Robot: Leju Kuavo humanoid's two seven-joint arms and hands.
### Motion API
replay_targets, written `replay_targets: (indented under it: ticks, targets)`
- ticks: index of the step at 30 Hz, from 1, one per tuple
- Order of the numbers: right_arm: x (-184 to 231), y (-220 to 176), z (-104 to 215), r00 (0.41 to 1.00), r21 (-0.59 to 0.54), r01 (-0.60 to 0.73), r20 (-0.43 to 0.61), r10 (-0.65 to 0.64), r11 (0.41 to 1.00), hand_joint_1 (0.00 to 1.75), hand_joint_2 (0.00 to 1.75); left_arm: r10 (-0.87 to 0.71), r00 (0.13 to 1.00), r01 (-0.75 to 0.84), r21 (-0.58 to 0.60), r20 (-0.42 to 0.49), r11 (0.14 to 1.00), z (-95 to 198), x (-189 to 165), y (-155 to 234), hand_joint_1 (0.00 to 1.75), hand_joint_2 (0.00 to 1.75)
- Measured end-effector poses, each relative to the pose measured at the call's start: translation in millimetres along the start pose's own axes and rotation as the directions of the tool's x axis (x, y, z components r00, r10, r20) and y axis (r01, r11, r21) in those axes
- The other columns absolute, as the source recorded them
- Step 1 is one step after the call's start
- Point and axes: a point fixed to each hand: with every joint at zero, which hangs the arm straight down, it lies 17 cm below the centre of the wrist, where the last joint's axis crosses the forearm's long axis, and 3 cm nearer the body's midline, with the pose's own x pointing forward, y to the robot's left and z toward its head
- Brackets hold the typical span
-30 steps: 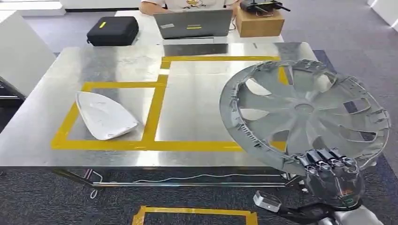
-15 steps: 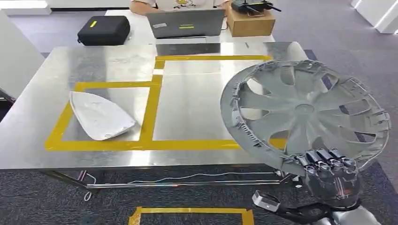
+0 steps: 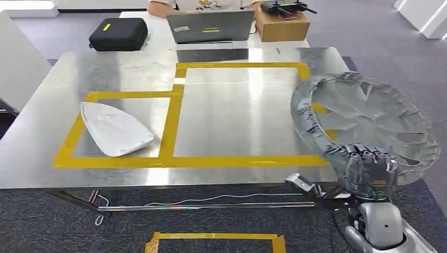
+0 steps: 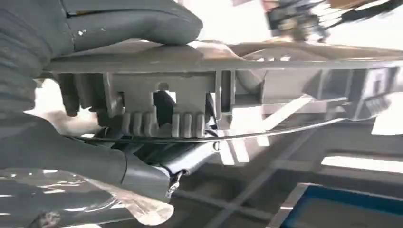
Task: Take the parts from the cabinet and place them on the table.
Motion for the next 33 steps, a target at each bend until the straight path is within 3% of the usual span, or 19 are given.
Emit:
replay_targets:
  ticks: [5,14,20,33]
  targets:
    - [23,12,5,0.992,0.023,-0.021,0.126,0.018,1.0,1.75,1.75,0.0,1.0,0.0,0.001,0.001,1.0,0,1,1,0.0,1.75]
    - [20,28,10,0.985,0.06,-0.067,0.165,0.057,0.996,1.75,1.75,-0.003,1.0,0.003,0.001,0.001,1.0,0,1,1,0.0,1.75]
    - [23,48,12,0.961,0.09,-0.115,0.262,0.088,0.989,1.75,1.75,-0.017,1.0,0.017,-0.003,0.0,1.0,0,0,0,0.0,1.75]
    - [2,96,-42,0.935,0.115,-0.218,0.311,0.173,0.969,1.75,1.75,-0.056,0.998,0.056,-0.011,-0.009,0.998,-1,2,-1,0.0,1.75]
